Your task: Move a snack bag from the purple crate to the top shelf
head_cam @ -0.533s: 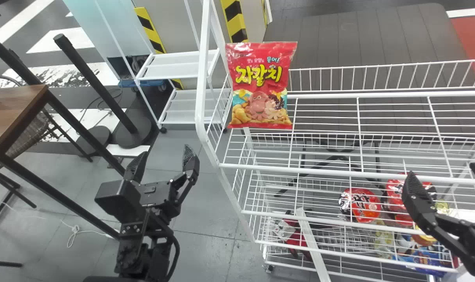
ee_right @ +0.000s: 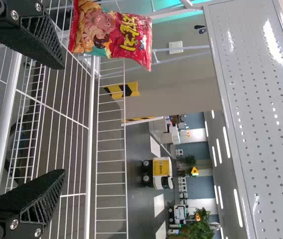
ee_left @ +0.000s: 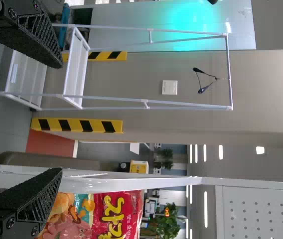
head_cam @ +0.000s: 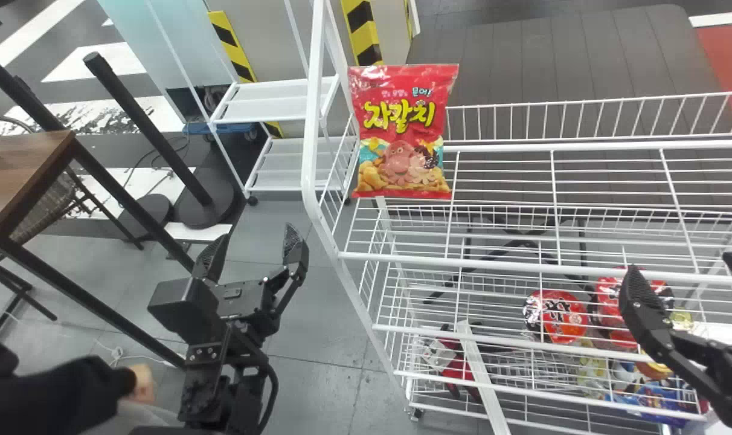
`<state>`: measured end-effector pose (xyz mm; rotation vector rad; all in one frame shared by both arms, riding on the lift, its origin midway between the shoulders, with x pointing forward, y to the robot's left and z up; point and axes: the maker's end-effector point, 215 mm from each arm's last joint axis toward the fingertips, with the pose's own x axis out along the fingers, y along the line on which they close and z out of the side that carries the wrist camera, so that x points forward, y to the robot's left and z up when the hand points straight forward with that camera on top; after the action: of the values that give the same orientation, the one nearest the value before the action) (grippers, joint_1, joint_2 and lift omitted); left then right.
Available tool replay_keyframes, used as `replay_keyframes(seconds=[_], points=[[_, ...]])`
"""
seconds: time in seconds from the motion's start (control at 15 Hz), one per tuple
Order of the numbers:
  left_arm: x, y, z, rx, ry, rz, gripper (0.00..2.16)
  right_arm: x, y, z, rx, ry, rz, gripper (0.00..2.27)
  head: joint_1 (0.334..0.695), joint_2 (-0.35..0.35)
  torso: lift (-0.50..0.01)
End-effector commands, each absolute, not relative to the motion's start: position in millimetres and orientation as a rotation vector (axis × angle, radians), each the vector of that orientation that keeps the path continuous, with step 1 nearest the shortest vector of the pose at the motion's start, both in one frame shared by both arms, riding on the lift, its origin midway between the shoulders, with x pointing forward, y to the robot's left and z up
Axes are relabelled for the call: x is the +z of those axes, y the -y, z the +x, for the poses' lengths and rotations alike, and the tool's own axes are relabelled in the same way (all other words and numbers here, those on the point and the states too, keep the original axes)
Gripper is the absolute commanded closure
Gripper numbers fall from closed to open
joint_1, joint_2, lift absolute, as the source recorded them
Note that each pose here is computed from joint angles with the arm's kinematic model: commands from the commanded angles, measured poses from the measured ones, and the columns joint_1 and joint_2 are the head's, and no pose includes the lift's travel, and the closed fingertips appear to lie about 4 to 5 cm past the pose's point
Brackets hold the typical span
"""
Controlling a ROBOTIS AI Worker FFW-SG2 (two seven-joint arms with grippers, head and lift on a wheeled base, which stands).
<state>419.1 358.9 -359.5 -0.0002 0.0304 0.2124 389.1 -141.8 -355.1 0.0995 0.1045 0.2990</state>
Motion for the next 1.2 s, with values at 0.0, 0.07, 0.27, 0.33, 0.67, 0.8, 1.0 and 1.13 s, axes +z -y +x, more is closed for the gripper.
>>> replay_keyframes(seconds=[0.0, 0.07, 0.27, 0.33, 0.67, 0.8, 1.0, 1.13], points=[[-359.2, -358.9, 419.2, 0.212, -0.03, 0.0, 0.07, -354.6, 142.2, 389.2, 0.298, -0.102, 0.097, 0.06, 0.695, 0.297, 0.0], [-360.0, -359.0, 419.0, 0.213, -0.031, 0.0, 0.07, -355.4, 142.2, 389.1, 0.298, -0.104, 0.097, 0.06, 0.695, 0.297, 0.0], [-359.2, -358.3, 419.3, 0.209, -0.03, 0.0, 0.07, -354.2, 142.2, 388.8, 0.298, -0.101, 0.098, 0.06, 0.695, 0.296, 0.0], [-359.2, -358.3, 419.3, 0.209, -0.03, 0.0, 0.07, -355.8, 141.7, 388.2, 0.293, -0.106, 0.099, 0.05, 0.695, 0.296, 0.0], [-360.0, -358.4, 419.1, 0.21, -0.031, 0.0, 0.07, -362.8, 140.9, 386.0, 0.292, -0.143, 0.1, 0.04, 0.695, 0.298, -0.023], [-360.8, -358.5, 419.0, 0.21, -0.033, 0.0, 0.07, -361.8, 141.1, 386.1, 0.294, -0.14, 0.1, 0.04, 0.695, 0.299, -0.031], [-360.4, -358.4, 420.0, 0.209, -0.031, 0.0, 0.07, -361.8, 142.7, 386.5, 0.291, -0.139, 0.098, 0.04, 0.695, 0.299, -0.043], [-361.2, -358.8, 419.8, 0.211, -0.033, 0.0, 0.07, -360.6, 142.9, 387.6, 0.293, -0.136, 0.097, 0.04, 0.695, 0.298, -0.051]])
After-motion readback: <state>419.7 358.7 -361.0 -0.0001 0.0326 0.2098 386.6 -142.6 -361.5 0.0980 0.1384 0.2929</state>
